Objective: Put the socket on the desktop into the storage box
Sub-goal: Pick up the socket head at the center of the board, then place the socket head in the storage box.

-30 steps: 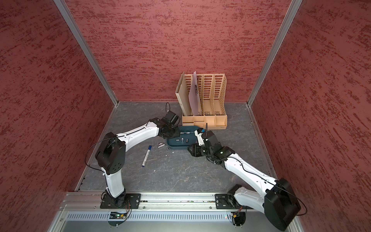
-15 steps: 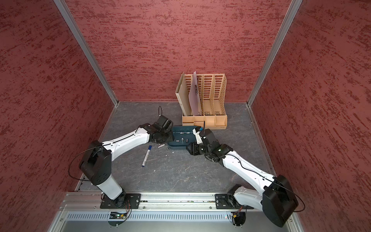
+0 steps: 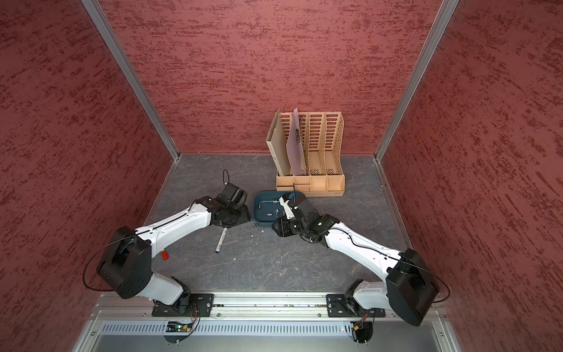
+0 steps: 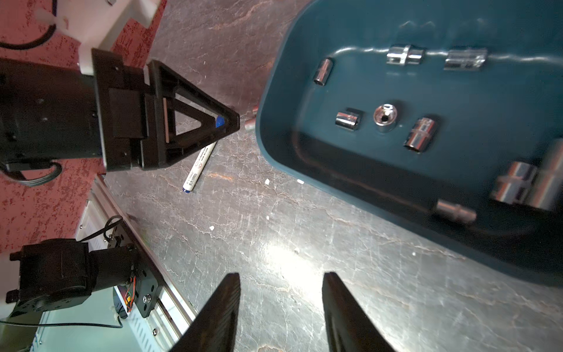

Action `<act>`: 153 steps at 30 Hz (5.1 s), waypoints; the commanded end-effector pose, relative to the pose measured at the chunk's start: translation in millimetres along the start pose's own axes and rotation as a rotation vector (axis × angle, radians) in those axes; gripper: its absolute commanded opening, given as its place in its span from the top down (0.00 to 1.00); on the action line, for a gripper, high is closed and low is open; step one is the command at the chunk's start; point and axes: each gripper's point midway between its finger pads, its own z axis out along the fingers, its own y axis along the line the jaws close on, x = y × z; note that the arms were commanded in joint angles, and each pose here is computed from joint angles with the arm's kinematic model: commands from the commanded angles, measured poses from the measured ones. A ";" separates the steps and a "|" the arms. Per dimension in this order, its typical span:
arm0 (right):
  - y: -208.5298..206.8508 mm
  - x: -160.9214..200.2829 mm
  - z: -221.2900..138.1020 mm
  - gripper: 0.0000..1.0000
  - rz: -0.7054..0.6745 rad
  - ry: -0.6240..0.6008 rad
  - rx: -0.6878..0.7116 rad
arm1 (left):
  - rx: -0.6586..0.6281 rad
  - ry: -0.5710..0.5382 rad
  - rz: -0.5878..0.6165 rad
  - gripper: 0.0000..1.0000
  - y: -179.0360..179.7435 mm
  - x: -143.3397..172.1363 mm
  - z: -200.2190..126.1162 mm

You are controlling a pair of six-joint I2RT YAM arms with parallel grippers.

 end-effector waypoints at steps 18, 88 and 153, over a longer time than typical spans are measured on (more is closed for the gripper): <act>6.3 -0.4 -1.2 0.51 -0.040 -0.032 0.007 | -0.110 0.025 -0.046 0.34 10.7 -7.5 33.4; -1.9 7.3 -6.7 0.51 -0.031 -0.050 0.020 | -0.107 -0.007 -0.027 0.58 0.9 -7.2 22.4; -61.3 8.4 -63.2 0.51 0.127 -0.154 0.047 | 0.069 0.056 0.127 0.58 -159.4 -22.7 61.8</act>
